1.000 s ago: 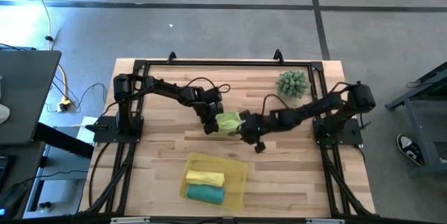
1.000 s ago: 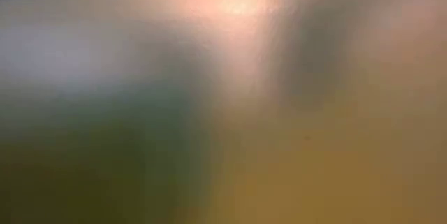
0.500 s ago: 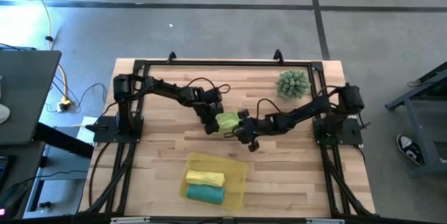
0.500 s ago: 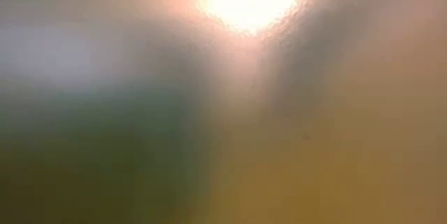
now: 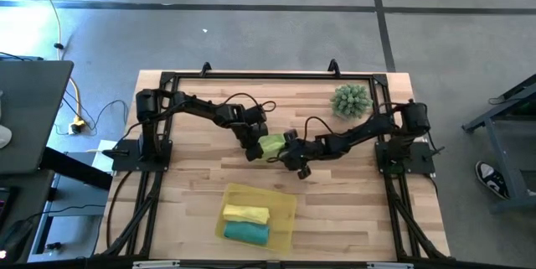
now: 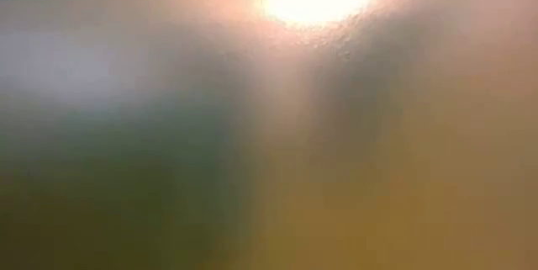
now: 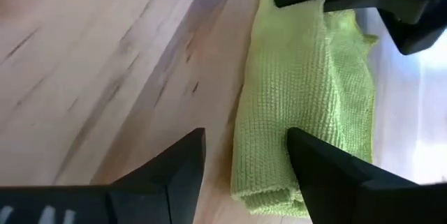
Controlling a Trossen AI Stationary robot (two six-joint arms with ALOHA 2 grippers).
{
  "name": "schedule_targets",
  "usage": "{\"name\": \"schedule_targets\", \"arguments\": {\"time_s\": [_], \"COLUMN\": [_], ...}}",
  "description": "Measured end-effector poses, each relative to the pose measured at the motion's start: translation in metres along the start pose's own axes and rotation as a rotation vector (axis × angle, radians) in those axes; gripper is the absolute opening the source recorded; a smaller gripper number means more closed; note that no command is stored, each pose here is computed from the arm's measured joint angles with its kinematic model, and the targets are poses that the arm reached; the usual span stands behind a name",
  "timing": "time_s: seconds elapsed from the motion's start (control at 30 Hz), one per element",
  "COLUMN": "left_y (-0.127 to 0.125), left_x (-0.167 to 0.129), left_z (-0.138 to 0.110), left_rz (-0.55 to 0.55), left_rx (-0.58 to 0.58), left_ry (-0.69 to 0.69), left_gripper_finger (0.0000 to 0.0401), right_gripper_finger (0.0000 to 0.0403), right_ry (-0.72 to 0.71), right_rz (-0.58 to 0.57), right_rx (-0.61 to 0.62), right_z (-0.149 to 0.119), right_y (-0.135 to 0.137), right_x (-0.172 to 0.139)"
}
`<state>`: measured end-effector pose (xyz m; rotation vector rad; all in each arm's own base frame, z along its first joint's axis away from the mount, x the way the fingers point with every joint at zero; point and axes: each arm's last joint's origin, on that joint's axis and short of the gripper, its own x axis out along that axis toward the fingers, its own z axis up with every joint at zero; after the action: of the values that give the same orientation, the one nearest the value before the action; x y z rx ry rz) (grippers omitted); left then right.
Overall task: Roll microfiber towels into tight, uniform cylinder then place into a basket
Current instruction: Roll the green towel
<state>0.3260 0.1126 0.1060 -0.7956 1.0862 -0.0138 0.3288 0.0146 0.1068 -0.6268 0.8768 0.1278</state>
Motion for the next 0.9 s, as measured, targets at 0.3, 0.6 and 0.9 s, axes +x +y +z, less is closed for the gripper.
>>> {"name": "schedule_targets", "arguments": {"time_s": [0.3,0.6,0.9], "left_y": [-0.001,-0.002,-0.004], "left_x": [0.001,0.001,-0.004], "left_z": [-0.002,-0.002,0.003], "left_rz": [-0.107,-0.127,-0.041], "left_rx": [-0.051,-0.044,0.044], "left_ry": [0.042,0.049,0.005], "left_gripper_finger": [0.0007,0.004,0.0076], "right_gripper_finger": [0.0199,0.0111,0.0014], "right_ry": [0.084,0.106,0.08], "right_rz": [-0.088,-0.072,0.027], "right_rx": [0.116,0.32,0.47], "right_z": [-0.008,-0.016,-0.017], "right_y": [-0.003,-0.008,-0.008], "right_x": [0.006,0.008,0.008]}}
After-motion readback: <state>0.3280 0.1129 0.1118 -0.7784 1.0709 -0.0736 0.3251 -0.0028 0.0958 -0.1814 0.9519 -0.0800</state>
